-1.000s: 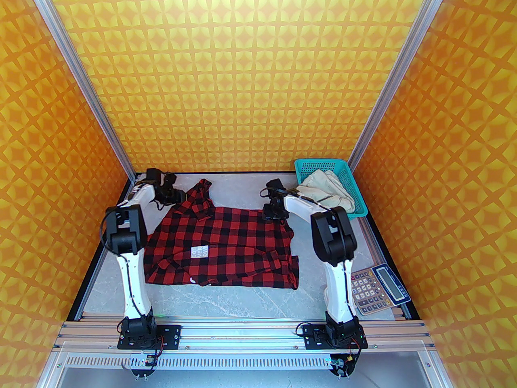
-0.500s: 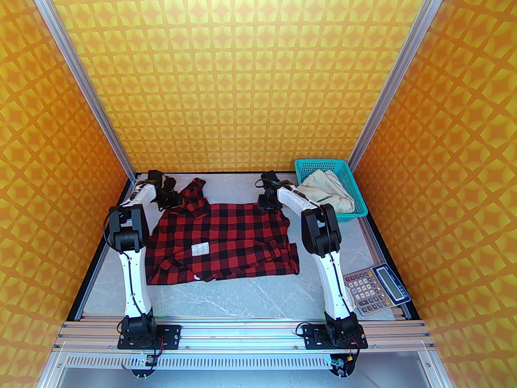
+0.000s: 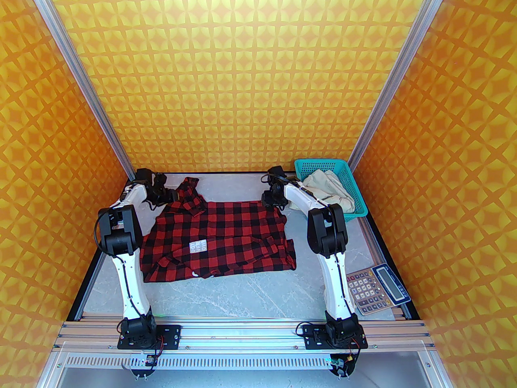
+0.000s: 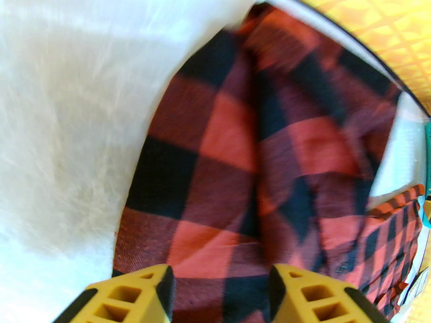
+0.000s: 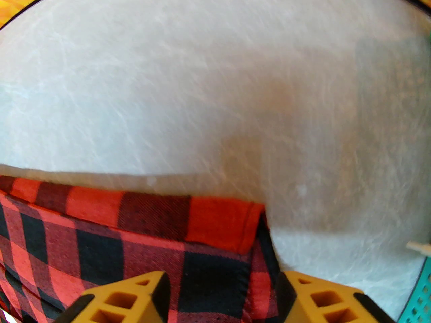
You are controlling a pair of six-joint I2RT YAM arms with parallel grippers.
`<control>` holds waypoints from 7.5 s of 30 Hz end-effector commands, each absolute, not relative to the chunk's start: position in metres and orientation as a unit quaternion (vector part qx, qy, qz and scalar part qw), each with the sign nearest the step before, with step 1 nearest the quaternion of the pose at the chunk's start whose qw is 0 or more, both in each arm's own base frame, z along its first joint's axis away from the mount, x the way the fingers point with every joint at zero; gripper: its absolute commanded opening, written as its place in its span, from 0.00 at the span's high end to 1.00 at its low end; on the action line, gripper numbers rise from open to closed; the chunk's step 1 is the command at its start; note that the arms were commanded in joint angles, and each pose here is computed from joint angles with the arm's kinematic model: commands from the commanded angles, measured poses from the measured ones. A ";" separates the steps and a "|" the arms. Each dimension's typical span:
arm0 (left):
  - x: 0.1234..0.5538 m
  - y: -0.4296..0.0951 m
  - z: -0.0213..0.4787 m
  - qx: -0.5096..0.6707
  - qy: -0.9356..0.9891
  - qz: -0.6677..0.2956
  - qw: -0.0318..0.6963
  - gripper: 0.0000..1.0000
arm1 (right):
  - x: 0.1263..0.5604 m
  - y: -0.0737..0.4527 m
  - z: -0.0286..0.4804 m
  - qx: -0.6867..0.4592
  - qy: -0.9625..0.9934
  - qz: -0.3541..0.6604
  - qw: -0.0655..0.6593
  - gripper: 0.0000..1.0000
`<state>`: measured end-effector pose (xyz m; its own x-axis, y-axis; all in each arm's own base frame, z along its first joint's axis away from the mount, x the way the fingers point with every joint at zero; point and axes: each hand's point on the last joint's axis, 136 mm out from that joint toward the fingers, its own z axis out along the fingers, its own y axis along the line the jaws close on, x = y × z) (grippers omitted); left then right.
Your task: Fold and stack the mixed laundry pile
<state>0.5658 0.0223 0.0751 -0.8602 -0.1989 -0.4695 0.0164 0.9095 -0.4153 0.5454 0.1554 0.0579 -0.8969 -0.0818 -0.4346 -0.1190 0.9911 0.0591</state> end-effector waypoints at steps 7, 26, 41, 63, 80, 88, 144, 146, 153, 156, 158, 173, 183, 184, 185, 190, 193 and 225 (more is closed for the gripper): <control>0.567 0.036 0.052 -0.016 0.960 -0.161 0.229 0.39 | 0.569 0.148 0.026 -0.062 0.977 0.024 0.201 0.44; 0.590 -0.003 0.011 0.044 0.966 -0.164 0.193 0.65 | 0.584 0.171 0.009 -0.055 0.974 0.088 0.201 0.66; 0.604 -0.015 0.101 0.066 0.914 -0.216 0.338 1.00 | 0.585 0.172 0.066 -0.060 0.964 0.100 0.240 1.00; 0.556 0.019 0.159 0.029 0.865 -0.266 0.424 1.00 | 0.564 0.152 0.091 -0.038 0.962 0.121 0.240 1.00; 0.542 0.017 0.198 -0.006 0.845 -0.320 0.428 1.00 | 0.546 0.153 0.120 -0.041 0.958 0.136 0.247 1.00; 0.521 0.014 0.183 -0.025 0.847 -0.328 0.419 1.00 | 0.532 0.150 0.116 -0.042 0.960 0.136 0.241 1.00; 0.400 -0.056 0.110 -0.213 0.864 -0.345 0.299 0.53 | 0.412 0.283 0.099 -0.083 0.937 0.278 0.196 0.62; 0.401 -0.052 0.113 -0.212 0.862 -0.339 0.311 0.53 | 0.402 0.318 0.106 -0.099 0.926 0.311 0.188 0.60; 0.399 -0.013 0.138 -0.213 0.850 -0.330 0.351 0.51 | 0.372 0.415 0.102 -0.124 0.911 0.355 0.172 0.49; 0.398 0.008 0.141 -0.234 0.841 -0.331 0.358 0.51 | 0.370 0.437 0.091 -0.109 0.914 0.355 0.164 0.48; 0.399 0.013 0.140 -0.239 0.840 -0.330 0.359 0.51 | 0.373 0.444 0.083 -0.088 0.918 0.351 0.165 0.47; 0.397 0.009 0.115 -0.245 0.841 -0.343 0.339 0.51 | 0.399 0.478 0.048 0.044 0.911 0.378 0.159 0.50; 0.396 0.009 0.111 -0.241 0.845 -0.340 0.336 0.51 | 0.404 0.485 0.046 0.051 0.911 0.379 0.157 0.76; 0.395 0.010 0.111 -0.241 0.845 -0.340 0.336 0.51 | 0.404 0.486 0.049 0.050 0.909 0.382 0.158 0.82; 0.395 0.010 0.110 -0.243 0.845 -0.340 0.335 0.51 | 0.403 0.486 0.053 0.047 0.908 0.384 0.160 0.88; 0.393 0.017 0.115 -0.249 0.839 -0.337 0.346 0.51 | 0.402 0.481 0.096 0.019 0.902 0.388 0.186 1.00; 0.394 0.023 0.122 -0.249 0.837 -0.334 0.355 0.51 | 0.393 0.478 0.120 -0.007 0.900 0.392 0.190 1.00; 0.400 0.036 0.154 -0.243 0.830 -0.327 0.382 0.50 | 0.366 0.297 0.217 -0.672 0.590 -0.136 0.427 1.00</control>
<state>0.3976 0.0359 0.1421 -0.5862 -0.6730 -0.4510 -0.1881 0.6545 -0.7322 0.3571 0.3063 0.2000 0.0935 -0.9090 -0.4062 -0.7926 0.1790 -0.5829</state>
